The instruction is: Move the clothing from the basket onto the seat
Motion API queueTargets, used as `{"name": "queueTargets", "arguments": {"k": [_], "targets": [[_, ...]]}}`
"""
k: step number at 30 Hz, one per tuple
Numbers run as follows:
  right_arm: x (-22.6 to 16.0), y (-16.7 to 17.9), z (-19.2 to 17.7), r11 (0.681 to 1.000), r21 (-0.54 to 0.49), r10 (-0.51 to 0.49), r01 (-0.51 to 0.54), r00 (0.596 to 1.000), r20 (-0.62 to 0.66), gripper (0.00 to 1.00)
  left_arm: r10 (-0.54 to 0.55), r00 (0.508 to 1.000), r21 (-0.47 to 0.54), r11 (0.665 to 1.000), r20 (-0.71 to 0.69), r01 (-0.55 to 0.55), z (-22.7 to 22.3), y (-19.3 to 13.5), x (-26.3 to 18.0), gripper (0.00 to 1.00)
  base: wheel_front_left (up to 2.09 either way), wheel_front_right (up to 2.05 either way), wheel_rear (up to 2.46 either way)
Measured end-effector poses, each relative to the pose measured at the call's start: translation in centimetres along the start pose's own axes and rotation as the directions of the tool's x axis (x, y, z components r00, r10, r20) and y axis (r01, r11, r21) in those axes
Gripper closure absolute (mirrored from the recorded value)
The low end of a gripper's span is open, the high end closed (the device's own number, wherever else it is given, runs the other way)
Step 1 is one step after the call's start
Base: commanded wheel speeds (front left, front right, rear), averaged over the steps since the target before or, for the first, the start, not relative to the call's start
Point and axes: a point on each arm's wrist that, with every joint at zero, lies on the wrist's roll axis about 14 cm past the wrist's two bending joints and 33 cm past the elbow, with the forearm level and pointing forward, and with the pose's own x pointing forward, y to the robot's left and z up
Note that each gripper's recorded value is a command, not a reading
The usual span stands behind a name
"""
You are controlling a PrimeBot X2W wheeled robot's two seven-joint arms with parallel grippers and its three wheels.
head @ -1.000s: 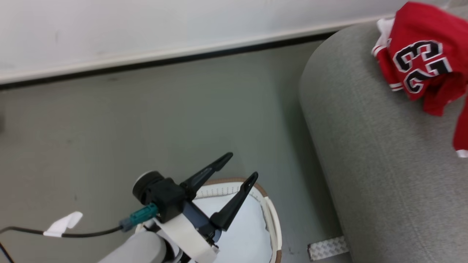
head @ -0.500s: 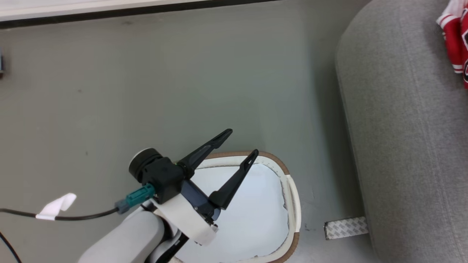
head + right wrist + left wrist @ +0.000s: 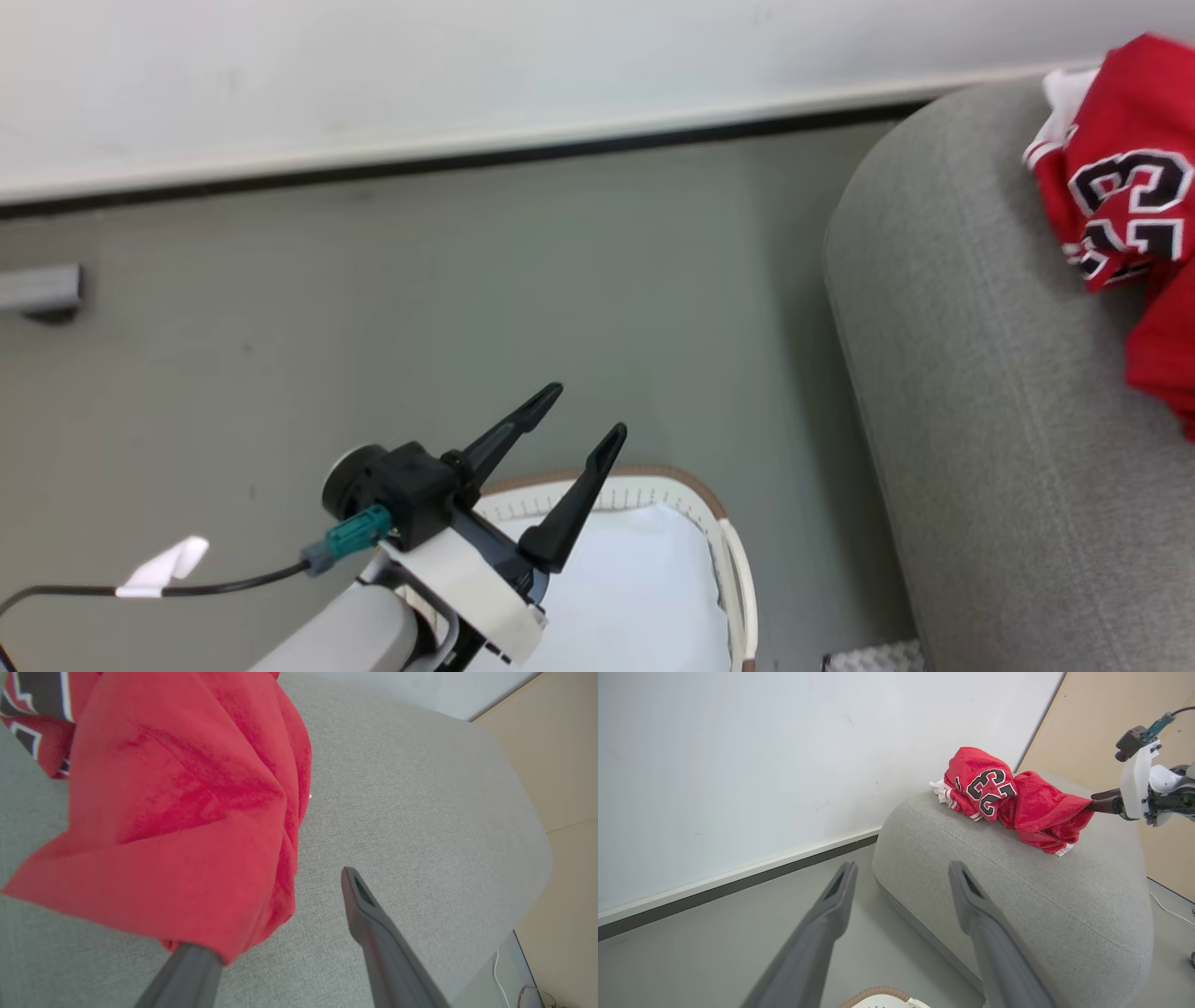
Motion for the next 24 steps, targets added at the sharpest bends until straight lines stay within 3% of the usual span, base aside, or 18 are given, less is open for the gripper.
{"name": "queueTargets", "arguments": {"k": [7, 13, 17, 20, 24], "targets": [[-6.3, -1.7, 5.0, 0.999, 0.013, 0.048, -0.051, 0.977, 0.209, 0.00, 0.098, 0.993, 0.016, 0.995, 0.059, -0.099, 3.1, -0.2, -2.4, 0.00, 0.00, 0.00, 0.00], [-12.0, -0.6, 8.8, 0.989, 0.001, 0.135, -0.148, 0.901, 0.412, 0.00, 0.245, 0.956, 0.040, 0.966, 0.159, -0.255, 7.1, 2.1, -5.7, 0.00, 0.00, 0.00, 0.00], [-15.2, 3.6, 11.1, 0.954, -0.013, 0.261, -0.301, 0.806, 0.531, 0.00, 0.344, 0.912, 0.029, 0.933, 0.225, -0.359, 9.4, 3.8, -8.8, 0.00, 0.00, 0.00, 0.00], [-17.9, 7.3, 12.5, 0.904, -0.044, 0.362, -0.424, 0.708, 0.606, 0.00, 0.436, 0.859, 0.023, 0.888, 0.267, -0.458, 10.7, 5.4, -11.9, 0.00, 0.00, 0.00, 0.00], [-21.6, 10.7, 14.7, 0.848, -0.089, 0.421, -0.522, 0.563, 0.712, 0.00, 0.525, 0.796, 0.017, 0.832, 0.300, -0.555, 11.6, 6.5, -16.0, 0.00, 0.00, 0.00, 0.00]]}}
